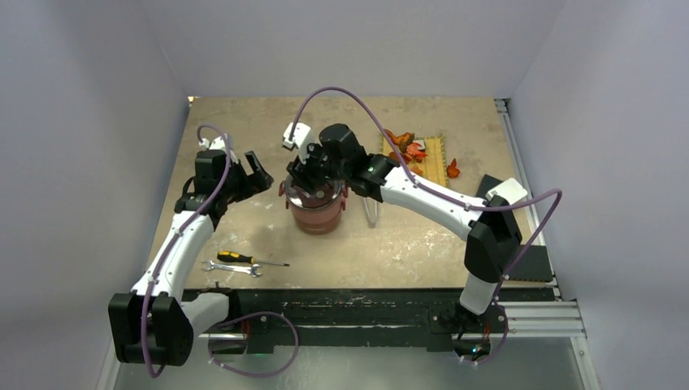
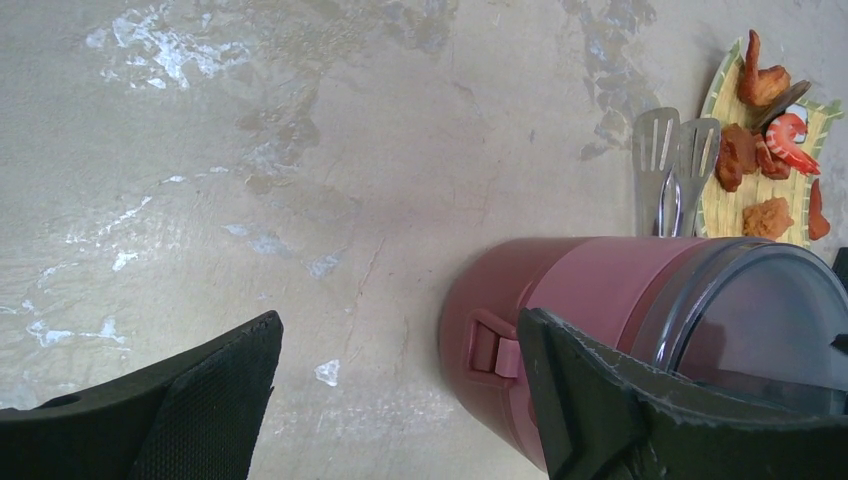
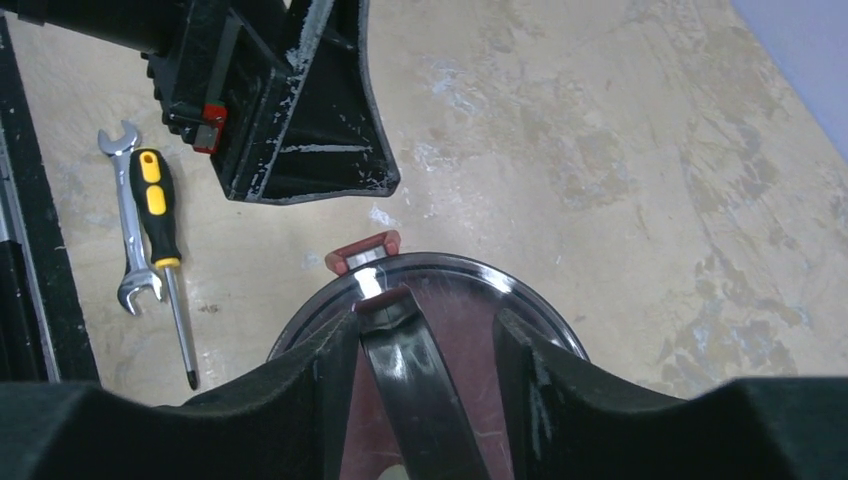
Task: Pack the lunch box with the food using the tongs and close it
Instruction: Close the fastener on the packing box.
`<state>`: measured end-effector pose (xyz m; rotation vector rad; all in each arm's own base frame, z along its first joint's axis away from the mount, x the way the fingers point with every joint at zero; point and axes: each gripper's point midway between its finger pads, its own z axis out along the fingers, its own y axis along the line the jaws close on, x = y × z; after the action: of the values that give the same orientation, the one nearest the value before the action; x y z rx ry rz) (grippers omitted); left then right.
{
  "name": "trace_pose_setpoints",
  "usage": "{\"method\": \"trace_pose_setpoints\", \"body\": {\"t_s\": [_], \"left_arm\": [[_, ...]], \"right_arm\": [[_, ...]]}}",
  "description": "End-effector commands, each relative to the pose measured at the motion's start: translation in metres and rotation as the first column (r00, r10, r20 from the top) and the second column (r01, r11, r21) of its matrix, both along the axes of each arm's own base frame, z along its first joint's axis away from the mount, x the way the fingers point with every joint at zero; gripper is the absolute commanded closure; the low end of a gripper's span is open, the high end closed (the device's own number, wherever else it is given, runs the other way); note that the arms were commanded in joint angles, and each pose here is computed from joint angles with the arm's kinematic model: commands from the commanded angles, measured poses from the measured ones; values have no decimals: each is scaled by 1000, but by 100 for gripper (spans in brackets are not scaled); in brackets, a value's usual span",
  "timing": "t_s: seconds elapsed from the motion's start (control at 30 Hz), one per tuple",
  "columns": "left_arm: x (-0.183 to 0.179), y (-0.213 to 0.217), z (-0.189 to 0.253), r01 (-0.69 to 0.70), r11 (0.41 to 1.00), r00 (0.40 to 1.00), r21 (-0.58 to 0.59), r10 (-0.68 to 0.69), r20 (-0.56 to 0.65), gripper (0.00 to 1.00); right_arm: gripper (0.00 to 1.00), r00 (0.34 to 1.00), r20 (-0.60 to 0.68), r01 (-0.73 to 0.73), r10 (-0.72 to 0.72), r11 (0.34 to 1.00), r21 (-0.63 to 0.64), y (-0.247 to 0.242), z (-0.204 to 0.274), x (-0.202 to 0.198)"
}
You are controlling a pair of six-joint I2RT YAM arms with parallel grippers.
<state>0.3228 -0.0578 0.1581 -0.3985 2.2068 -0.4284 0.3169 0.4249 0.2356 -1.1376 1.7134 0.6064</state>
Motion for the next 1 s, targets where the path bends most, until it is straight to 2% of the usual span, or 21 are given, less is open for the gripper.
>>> {"method": "trace_pose_setpoints", "body": {"t_s": [0.0,0.13,0.23,0.33,0.43,0.53,0.73,0.97], "left_arm": [[6,1,9,-6,1000,999,-27,7,46,13],[6,0,8,-3,999,999,-34,5,45,13],[5,-1,8,0,999,999,-40,2,45,13],[3,-3,6,8,999,999,-50,-6,43,14],[1,-8,4,24,997,999,-75,-20,45,14],[0,-11,6,37,995,998,-89,-32,58,15],[0,-12,10,49,995,997,-85,-44,63,16],[2,-12,20,42,995,996,-87,-35,87,16]], "right_arm": [[49,998,33,-62,61,998,15,12,17,-2],[59,997,-3,-77,77,997,-18,13,0,-5],[71,997,-11,-79,79,997,-25,12,-7,-7],[90,997,-17,-75,75,996,-43,9,-17,-7],[98,996,-29,-82,80,994,-76,6,-33,-8],[95,997,-30,-70,67,992,-102,2,-43,-7],[78,1000,-12,-26,25,992,-121,-7,-42,-3],[66,1000,4,4,-3,994,-108,-14,-32,-4]]}}
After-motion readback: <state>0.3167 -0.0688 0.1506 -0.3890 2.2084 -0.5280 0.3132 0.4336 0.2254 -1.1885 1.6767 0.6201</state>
